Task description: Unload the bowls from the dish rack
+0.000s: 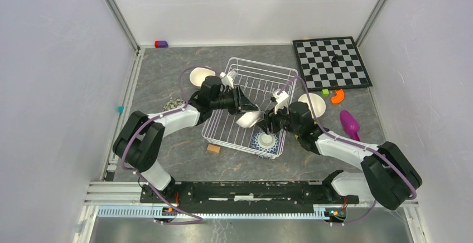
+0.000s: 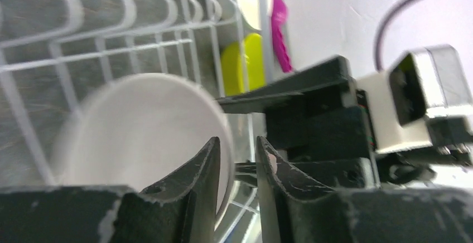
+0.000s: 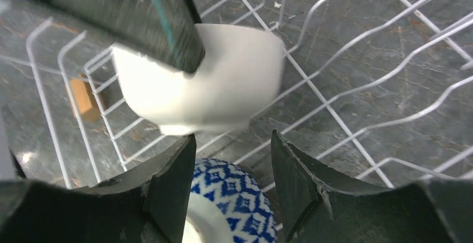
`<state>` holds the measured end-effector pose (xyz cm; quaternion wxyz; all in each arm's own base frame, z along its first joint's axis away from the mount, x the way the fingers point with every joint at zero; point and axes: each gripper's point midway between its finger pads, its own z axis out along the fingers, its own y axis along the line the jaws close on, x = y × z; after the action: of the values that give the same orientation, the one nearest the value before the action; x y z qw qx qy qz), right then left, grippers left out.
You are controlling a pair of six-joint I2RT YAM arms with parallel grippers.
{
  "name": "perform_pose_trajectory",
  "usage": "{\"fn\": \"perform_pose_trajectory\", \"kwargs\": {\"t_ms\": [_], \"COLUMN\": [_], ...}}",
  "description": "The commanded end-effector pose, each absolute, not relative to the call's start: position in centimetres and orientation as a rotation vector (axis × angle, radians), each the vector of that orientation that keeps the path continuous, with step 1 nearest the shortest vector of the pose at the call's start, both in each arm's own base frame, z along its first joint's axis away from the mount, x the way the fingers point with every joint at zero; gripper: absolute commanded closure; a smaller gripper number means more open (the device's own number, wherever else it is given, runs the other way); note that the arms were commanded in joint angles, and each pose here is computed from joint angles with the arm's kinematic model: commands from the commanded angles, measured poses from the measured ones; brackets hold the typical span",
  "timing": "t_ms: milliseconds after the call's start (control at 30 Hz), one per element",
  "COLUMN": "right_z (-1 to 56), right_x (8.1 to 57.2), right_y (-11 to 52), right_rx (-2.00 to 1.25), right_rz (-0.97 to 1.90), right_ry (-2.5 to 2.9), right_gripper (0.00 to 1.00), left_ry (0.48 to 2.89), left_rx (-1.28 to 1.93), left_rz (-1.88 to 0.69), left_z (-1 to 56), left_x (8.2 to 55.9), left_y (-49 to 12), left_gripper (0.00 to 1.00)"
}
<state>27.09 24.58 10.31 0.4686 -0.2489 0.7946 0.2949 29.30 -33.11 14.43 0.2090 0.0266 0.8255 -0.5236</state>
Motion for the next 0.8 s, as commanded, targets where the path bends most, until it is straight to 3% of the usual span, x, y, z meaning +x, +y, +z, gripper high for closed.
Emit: {"fn": "perform_pose_trajectory", "kwargs": {"t_ms": [0,200,533,767], "right_z": [8.4,9.8,10.0,11.7], "right_x": [26.1,26.4,26.5,27.1], "right_y": [24.8,24.8,24.7,22.9], "right_rx": [-0.595,-0.594,-0.595,-0.554], "right_rz": [0.778,0.78,0.773,0.664], "right_ry": [1.986,1.93,1.925,1.878], "right_gripper": [0.42,0.41,0.41,0.4], "left_ry": [2.202,2.191,2.29,2.248], "left_rx": [0.225,0.262,0.273,0.284], "left_rz": [-1.73,-1.721,-1.423,-0.989], "left_z": [18.9,20.0,17.4,20.9], "left_x": [25.6,24.8,25.2,26.8], "left_y": [-35.5,-35.0,-32.6,-27.7], "left_gripper": [0.98,0.98,0.98,0.98]}}
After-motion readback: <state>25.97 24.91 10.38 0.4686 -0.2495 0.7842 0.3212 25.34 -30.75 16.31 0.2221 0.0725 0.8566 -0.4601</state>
